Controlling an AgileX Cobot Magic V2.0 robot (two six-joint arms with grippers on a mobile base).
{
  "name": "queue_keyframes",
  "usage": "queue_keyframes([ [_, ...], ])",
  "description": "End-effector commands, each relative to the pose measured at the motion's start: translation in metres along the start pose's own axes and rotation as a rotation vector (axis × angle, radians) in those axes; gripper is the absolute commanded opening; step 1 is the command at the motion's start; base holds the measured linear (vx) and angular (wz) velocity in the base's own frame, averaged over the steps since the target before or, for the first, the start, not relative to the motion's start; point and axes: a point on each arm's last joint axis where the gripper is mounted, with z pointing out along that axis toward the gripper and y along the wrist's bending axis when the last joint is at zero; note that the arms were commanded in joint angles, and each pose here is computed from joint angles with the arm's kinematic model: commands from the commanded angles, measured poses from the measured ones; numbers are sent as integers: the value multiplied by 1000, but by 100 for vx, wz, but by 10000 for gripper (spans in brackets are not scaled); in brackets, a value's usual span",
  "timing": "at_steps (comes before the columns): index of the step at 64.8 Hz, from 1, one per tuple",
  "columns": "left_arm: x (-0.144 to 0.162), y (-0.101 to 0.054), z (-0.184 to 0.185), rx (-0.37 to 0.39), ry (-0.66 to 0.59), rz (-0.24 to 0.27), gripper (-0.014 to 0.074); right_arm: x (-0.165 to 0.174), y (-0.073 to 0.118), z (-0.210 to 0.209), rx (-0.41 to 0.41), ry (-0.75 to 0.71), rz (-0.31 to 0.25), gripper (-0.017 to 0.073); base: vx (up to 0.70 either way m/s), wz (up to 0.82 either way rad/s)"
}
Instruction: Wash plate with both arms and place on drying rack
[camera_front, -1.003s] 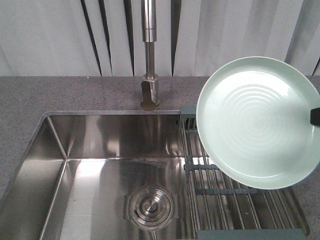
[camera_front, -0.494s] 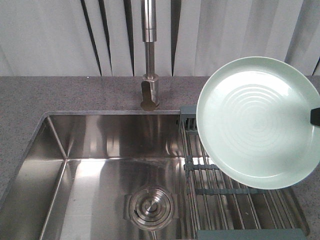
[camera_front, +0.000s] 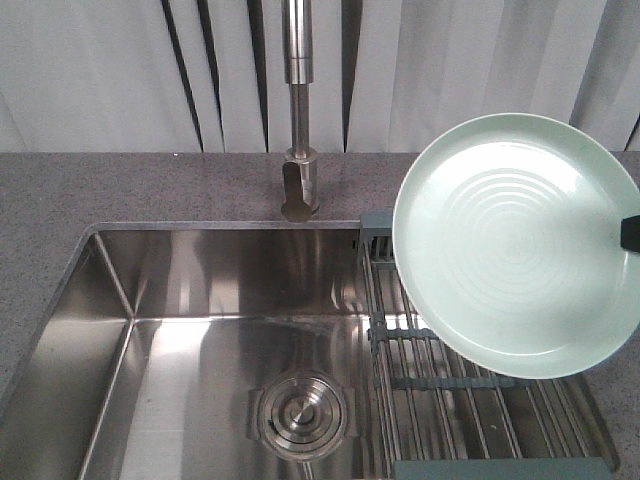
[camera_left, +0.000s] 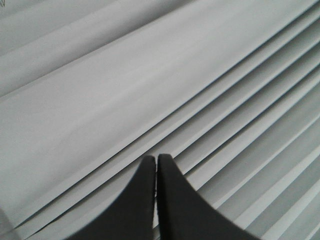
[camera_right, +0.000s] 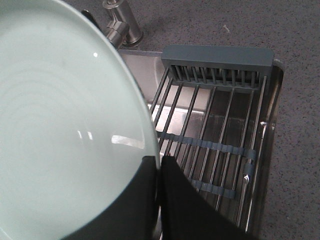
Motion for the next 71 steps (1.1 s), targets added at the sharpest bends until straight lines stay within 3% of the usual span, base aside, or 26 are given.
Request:
queue_keyframes([
  [1, -4, -1, -2, 48, -46, -182, -6, -10, 5, -7, -3, -87, 0, -6, 0, 0],
  [8, -2, -3, -2, 68, -13, -361, -6, -10, 5, -7, -3, -87, 0, -6, 0, 0],
  [15, 0, -14, -1, 123, 39, -432, -6, -10, 5, -7, -3, -87, 0, -6, 0, 0],
  [18, -1, -25, 1, 159, 60, -433, -6, -11, 5, -7, -2, -87, -1, -6, 0, 0],
  [25, -5, -52, 9, 216, 96, -370, -6, -11, 5, -7, -2, -87, -1, -6, 0, 0],
  [26, -6, -63, 15, 231, 112, -331, -6, -11, 5, -7, -2, -87, -1, -6, 0, 0],
  [30, -8, -80, 23, 261, 129, -278, -6, -11, 5, -7, -2, -87, -1, -6, 0, 0],
  [33, -7, -92, 31, 282, 155, -204, -6, -11, 5, -7, -2, -87, -1, -6, 0, 0],
  [40, -1, -111, 55, 291, 219, -59, -6, -11, 5, -7, -2, -87, -1, -6, 0, 0],
  [47, 11, -120, 84, 275, 296, 38, -6, -11, 5, -7, -2, -87, -1, -6, 0, 0],
  [58, 38, -122, 125, 318, 467, 102, -6, -11, 5, -7, -2, -88, 0, -6, 0, 0],
  [64, 56, -117, 146, 328, 585, 88, -4, -10, 4, -7, 1, -86, -2, -6, 0, 0],
  [71, 76, -108, 170, 319, 714, 134, 2, -10, 3, -7, 12, -80, -7, -6, 0, 0],
])
